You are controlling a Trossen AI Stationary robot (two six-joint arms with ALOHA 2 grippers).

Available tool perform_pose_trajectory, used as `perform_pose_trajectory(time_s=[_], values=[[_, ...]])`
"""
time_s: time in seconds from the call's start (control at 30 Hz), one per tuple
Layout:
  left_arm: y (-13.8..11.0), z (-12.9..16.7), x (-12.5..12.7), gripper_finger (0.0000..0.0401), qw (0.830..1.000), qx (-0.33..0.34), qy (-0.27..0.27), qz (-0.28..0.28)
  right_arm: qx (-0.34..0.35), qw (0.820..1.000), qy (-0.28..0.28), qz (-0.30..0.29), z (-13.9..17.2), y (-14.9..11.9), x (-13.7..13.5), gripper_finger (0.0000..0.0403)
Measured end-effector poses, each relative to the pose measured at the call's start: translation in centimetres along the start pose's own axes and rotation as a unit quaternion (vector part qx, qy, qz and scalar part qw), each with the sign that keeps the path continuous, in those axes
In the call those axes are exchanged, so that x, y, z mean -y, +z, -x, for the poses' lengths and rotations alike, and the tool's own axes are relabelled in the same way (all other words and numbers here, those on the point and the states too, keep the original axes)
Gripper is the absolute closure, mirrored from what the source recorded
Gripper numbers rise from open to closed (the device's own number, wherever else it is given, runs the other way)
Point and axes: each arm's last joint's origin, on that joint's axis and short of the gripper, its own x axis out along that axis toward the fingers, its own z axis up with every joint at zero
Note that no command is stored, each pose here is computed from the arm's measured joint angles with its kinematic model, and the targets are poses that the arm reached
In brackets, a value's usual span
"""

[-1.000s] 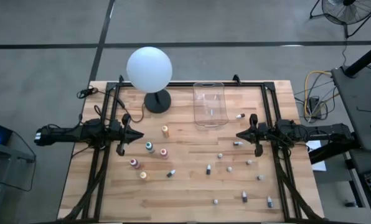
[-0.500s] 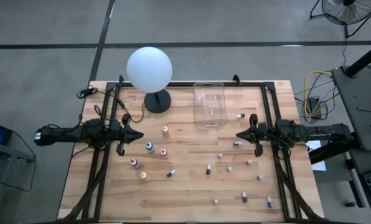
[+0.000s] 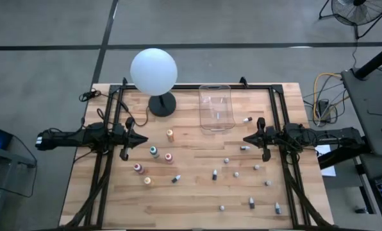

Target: Pick & Place food coloring

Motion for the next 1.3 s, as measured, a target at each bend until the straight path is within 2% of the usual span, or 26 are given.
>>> perform_pose_trajectory(time_s=[0.67, 0.77, 0.97, 1.17, 1.3], values=[[0.0, 0.0, 0.0, 0.0401, 1.000, 0.000, 0.000, 0.000, 0.001, 1.000, -0.006, 0.021, 0.0, 0.0, 0.0, 0.0394], [0.0, 0.0, 0.0, 0.0401, 1.000, 0.000, 0.000, 0.000, 0.021, 0.999, -0.030, -0.008, 0.0, 0.3, 0.1, 0.0394], [0.0, 0.0, 0.0, 0.0401, 1.000, 0.000, 0.000, 0.000, 0.060, 0.997, -0.048, -0.017, 0.3, 1.8, 0.1, 0.0394], [0.0, 0.0, 0.0, 0.0401, 1.000, 0.000, 0.000, 0.000, 0.085, 0.996, -0.028, 0.012, 0.7, 4.8, -0.4, 0.0394], [0.0, 0.0, 0.0, 0.0401, 1.000, 0.000, 0.000, 0.000, 0.097, 0.995, -0.025, -0.009, 0.9, 7.1, -0.6, 0.0394]])
